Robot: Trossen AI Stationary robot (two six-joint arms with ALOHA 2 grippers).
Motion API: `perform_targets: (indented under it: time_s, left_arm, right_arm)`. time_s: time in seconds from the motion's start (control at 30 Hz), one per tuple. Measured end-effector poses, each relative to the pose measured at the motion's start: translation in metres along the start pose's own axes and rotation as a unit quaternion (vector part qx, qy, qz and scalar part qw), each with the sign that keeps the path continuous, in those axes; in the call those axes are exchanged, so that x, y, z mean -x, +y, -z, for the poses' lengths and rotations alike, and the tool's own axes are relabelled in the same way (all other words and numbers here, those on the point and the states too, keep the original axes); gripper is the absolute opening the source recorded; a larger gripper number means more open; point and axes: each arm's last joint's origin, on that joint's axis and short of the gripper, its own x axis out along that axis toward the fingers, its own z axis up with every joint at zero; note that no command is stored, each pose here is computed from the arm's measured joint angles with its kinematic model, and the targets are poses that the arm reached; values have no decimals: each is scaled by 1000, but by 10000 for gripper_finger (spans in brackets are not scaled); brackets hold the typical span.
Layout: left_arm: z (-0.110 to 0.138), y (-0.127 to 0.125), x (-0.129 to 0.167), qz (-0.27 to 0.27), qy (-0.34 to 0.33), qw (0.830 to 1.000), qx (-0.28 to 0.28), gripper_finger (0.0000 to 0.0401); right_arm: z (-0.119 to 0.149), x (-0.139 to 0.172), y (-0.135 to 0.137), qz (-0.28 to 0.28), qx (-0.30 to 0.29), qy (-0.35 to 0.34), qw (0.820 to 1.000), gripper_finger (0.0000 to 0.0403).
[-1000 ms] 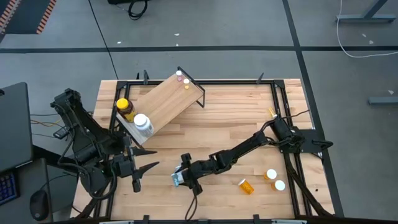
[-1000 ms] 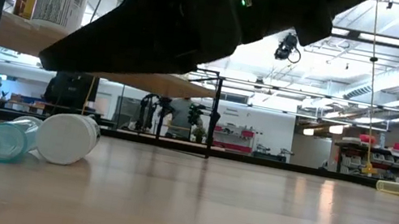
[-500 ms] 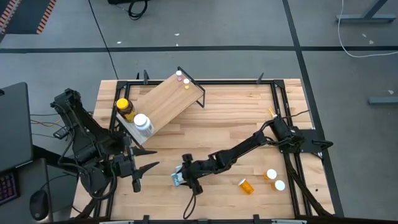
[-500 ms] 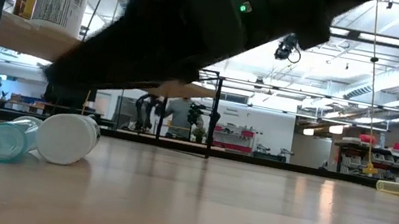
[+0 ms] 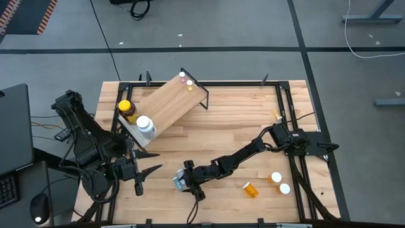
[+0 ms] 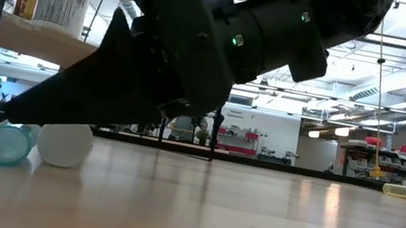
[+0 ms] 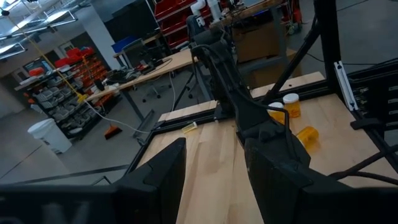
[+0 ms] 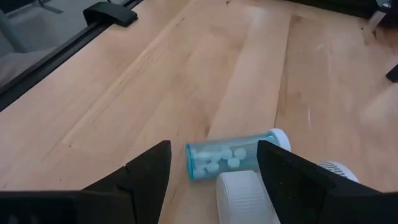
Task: Pick and place medicine bottles onto shelf by color
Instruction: Put the small white pill bottle on the shelf
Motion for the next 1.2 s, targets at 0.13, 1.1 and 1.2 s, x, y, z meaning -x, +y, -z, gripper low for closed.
perform_targets:
  time_s: [0.13,1.1,1.2]
  left_arm:
    - [0,0,0,0,0,1000,0,172]
    - [0,0,0,0,0,1000,0,172]
    - [0,0,0,0,0,1000,2,172]
  right_arm:
    - [-5,12,-1,7,5,50,999,247]
    - [-18,182,-7,158,-54,494,853,247]
    - [0,186,4,126,-54,536,833,247]
